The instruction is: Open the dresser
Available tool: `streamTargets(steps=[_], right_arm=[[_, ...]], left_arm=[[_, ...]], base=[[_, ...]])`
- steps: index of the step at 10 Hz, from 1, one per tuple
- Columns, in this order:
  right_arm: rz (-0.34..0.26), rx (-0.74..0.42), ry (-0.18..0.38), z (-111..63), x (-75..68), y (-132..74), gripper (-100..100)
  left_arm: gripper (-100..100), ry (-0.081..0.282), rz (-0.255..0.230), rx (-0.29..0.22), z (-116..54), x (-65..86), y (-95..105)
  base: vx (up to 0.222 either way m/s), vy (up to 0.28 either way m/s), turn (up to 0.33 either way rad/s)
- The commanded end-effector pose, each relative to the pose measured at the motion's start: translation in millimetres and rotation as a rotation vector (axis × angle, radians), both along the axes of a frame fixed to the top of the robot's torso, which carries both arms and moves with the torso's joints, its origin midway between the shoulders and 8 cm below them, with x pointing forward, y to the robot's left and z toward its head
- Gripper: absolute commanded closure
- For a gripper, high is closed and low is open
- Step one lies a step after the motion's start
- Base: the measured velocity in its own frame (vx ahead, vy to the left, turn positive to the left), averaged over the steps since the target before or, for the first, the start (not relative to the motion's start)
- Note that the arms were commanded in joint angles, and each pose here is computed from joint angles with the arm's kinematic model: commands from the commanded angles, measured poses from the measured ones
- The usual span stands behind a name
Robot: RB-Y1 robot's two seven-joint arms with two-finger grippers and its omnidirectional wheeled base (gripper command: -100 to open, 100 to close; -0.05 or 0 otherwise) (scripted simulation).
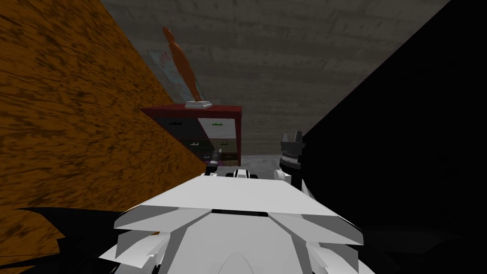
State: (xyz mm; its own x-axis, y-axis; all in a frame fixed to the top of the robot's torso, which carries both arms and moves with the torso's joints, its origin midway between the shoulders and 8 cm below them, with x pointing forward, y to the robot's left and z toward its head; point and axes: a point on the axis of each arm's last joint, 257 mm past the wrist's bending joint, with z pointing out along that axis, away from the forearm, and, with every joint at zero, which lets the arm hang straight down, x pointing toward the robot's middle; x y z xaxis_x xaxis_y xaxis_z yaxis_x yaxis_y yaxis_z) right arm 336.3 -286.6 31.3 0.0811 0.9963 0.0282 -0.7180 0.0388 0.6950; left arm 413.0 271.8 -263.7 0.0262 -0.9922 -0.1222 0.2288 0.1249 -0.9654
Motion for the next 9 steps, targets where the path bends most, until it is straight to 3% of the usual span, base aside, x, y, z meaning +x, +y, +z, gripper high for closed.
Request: streamTargets(steps=[1, 3, 7, 8, 9], right_arm=[[0.0, 0.0, 0.0, 0.0, 0.0, 0.0, 0], [0.0, 0.0, 0.0, 0.0, 0.0, 0.0, 0], [0.0, 0.0, 0.0, 0.0, 0.0, 0.0, 0], [0.0, 0.0, 0.0, 0.0, 0.0, 0.0, 0], [0.0, 0.0, 0.0, 0.1, 0.0, 0.0, 0]], left_arm=[[-100, 0.018, 0.021, -0.062, -13.0, 1.7, -12.3], [-100, 0.02, 0.034, -0.103, -16.4, 2.4, -21.6], [-100, 0.017, 0.032, -0.092, -6.8, 8.9, -20.1], [100, 0.019, 0.031, -0.092, -13.0, 4.8, -19.9], [100, 0.019, 0.031, -0.093, -16.4, 1.8, -20.2]], base=[[0.076, -0.031, -0.008], [0.05, -0.009, -0.003], [0.041, -0.004, -0.005], [-0.027, 0.004, 0.009], [-0.045, 0.016, 0.017]])
